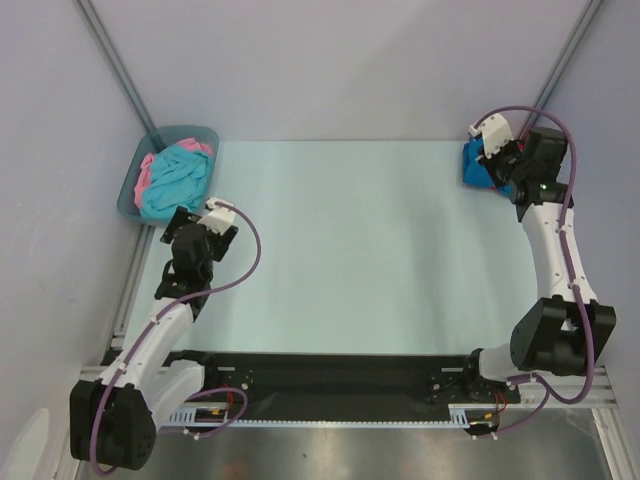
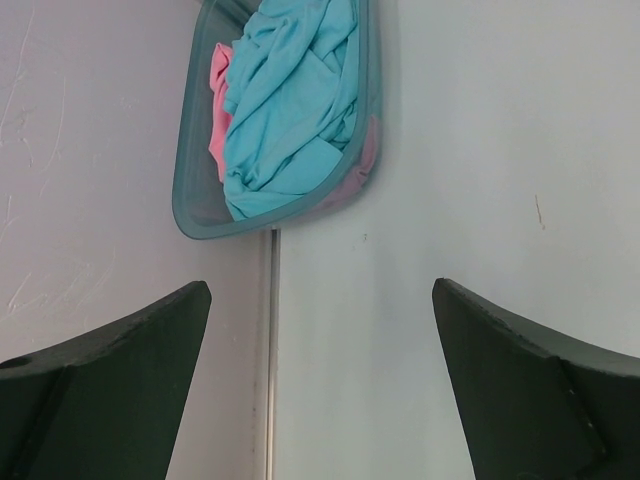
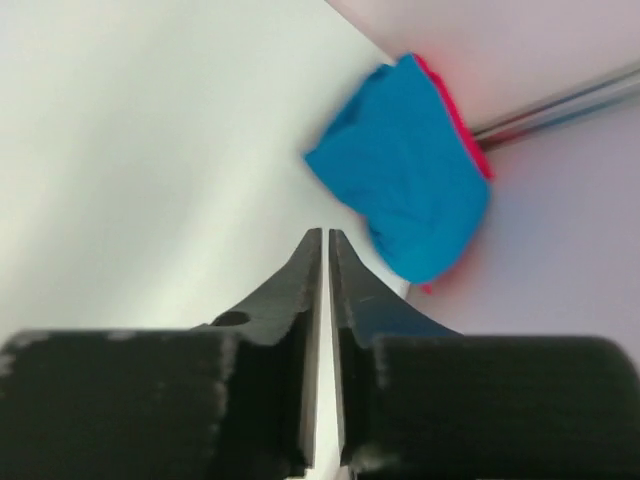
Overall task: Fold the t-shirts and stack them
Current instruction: Reset both grippers
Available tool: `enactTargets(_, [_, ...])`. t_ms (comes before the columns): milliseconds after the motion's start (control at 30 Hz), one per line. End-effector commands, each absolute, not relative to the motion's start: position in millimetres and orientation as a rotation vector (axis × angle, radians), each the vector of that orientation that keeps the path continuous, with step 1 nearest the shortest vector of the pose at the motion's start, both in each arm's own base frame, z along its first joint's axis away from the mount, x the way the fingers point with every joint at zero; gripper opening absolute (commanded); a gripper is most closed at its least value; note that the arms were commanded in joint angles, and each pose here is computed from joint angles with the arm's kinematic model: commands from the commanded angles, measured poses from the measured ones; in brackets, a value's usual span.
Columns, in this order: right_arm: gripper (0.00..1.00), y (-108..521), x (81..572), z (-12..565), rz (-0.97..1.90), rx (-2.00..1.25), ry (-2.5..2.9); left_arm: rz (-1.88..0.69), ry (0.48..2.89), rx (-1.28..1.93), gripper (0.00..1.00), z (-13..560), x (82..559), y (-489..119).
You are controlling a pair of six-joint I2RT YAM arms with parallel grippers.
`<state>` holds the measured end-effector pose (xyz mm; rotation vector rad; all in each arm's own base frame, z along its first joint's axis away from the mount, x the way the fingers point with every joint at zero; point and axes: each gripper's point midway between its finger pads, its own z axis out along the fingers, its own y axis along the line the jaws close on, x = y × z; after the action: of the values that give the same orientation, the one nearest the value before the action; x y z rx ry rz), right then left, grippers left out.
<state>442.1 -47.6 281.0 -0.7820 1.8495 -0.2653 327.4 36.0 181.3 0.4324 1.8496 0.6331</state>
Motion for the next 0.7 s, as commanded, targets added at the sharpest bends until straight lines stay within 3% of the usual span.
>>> enactTargets(0, [0.07,-16,457,273,-0.106,-0.559,1.861,0.587,1.805,0.392,1.00,199,330,33])
enactTargets(33, [0.00,-14,465,262,-0.098,-0.538,1.891,0.582,1.801,0.393,1.00,201,330,32])
enactTargets(300, [0.00,57,444,228,0.439,-0.495,2.061,0.430,1.788,0.448,1.00,199,326,10])
enactTargets(467, [0.00,65,412,224,0.533,-0.496,2.188,0.215,1.819,0.522,1.00,181,317,-22])
enactTargets(533, [0.04,49,403,229,0.420,-0.407,2.246,0.144,1.845,0.536,1.00,174,312,-32])
enactTargets(567, [0.11,44,393,228,0.399,-0.383,2.274,0.139,1.853,0.525,1.00,172,311,-32])
enactTargets(667, [0.20,33,366,236,0.309,-0.345,2.264,0.155,1.859,0.517,1.00,169,308,-28])
